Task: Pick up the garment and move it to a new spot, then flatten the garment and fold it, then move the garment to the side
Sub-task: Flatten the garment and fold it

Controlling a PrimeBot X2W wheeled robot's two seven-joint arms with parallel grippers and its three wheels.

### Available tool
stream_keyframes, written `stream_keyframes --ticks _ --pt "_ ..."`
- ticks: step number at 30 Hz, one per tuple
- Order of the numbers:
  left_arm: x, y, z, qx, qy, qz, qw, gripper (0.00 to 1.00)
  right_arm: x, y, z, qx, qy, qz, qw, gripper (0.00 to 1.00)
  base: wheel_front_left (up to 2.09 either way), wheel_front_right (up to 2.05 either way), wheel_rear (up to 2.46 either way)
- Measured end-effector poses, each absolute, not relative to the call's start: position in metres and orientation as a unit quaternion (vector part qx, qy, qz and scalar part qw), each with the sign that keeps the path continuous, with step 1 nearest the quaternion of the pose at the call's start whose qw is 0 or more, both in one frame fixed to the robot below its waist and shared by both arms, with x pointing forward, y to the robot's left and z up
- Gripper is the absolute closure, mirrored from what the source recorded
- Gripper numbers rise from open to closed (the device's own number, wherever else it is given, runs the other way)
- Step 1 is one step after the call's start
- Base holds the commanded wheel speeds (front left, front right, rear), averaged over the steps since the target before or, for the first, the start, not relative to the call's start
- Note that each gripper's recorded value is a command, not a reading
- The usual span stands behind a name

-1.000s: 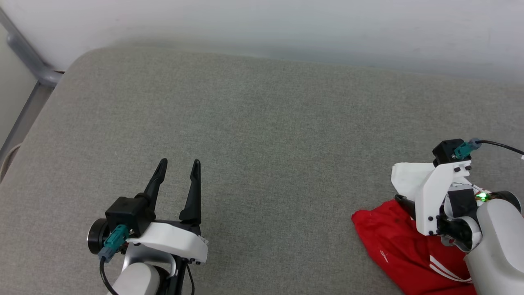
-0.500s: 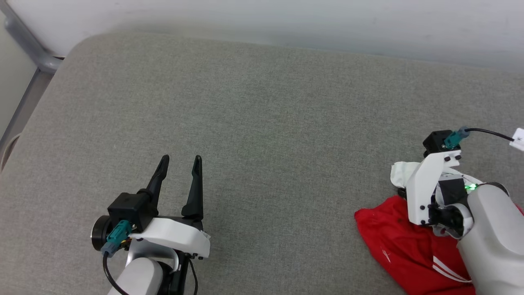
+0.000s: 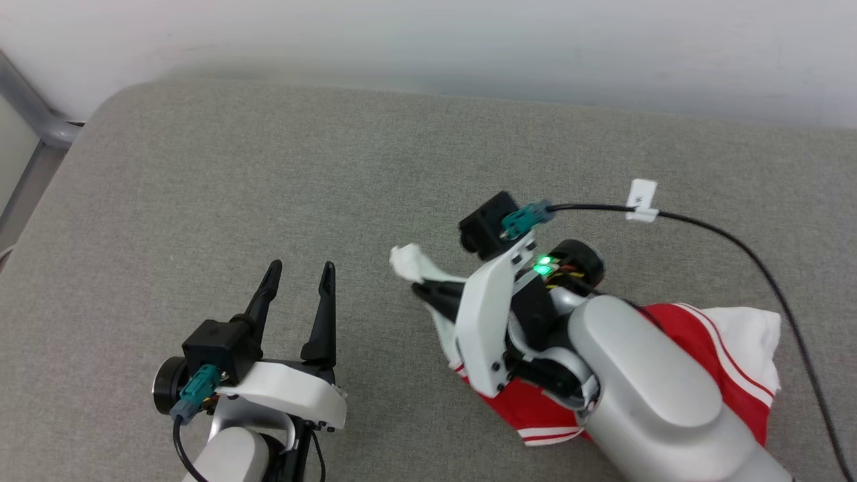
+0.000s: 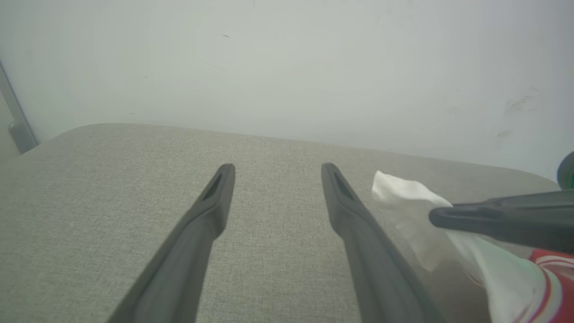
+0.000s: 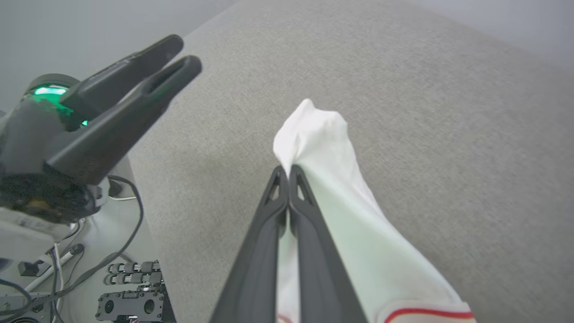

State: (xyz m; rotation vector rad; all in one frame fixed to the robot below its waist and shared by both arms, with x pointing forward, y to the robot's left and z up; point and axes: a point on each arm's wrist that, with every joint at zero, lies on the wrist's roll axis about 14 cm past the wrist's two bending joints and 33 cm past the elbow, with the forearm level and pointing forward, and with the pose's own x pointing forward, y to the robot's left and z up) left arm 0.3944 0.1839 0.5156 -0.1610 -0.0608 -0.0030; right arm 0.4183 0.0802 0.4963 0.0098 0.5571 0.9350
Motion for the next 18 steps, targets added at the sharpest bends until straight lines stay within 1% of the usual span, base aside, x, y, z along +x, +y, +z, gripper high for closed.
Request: stream_keyframes --ticks 3,4,5,7,9,10,11,12,13,15,18 --pt "0.394 0.183 0.513 -0.081 -0.027 -0.002 0.996 0.00 0.391 0.107 0.493 0.008 0.270 0.491 0.828 1.00 0.00 0.00 0.00" --pt "0.394 0.183 0.512 -0.082 -0.025 -0.001 0.996 0.00 0.381 0.114 0.487 0.008 0.281 0.503 0.817 1.00 0.00 0.00 0.00" --pt "0.392 0.184 0.510 -0.083 -0.022 0.000 0.996 0.00 0.359 0.120 0.464 0.011 0.316 0.516 0.796 1.00 0.00 0.00 0.00" --pt "0.391 0.186 0.508 -0.086 -0.018 0.005 0.996 0.00 0.343 0.117 0.438 0.019 0.354 0.513 0.782 1.00 0.00 0.00 0.00" --pt "0.390 0.189 0.505 -0.086 -0.015 0.010 0.996 0.00 0.332 0.113 0.418 0.016 0.379 0.507 0.773 1.00 0.00 0.00 0.00" --pt "0.390 0.190 0.504 -0.086 -0.014 0.011 0.996 0.00 0.331 0.113 0.414 0.025 0.383 0.504 0.774 0.96 0.00 0.00 0.00" --pt "0.390 0.190 0.503 -0.085 -0.012 0.012 0.996 0.00 0.331 0.113 0.413 0.034 0.382 0.501 0.776 0.55 0.00 0.00 0.00" --pt "0.390 0.191 0.503 -0.085 -0.012 0.013 0.996 0.00 0.331 0.113 0.412 0.038 0.378 0.500 0.778 0.06 0.00 0.00 0.00" --pt "0.390 0.191 0.502 -0.086 -0.011 0.014 0.996 0.00 0.334 0.114 0.415 0.046 0.368 0.499 0.783 0.00 0.00 0.00 0.00" --pt "0.390 0.191 0.502 -0.086 -0.011 0.015 0.996 0.00 0.341 0.116 0.426 0.062 0.334 0.498 0.798 0.00 0.00 0.00 0.00" --pt "0.390 0.190 0.503 -0.086 -0.013 0.013 0.996 0.00 0.360 0.119 0.459 0.092 0.250 0.493 0.828 0.00 0.00 0.00 0.00"
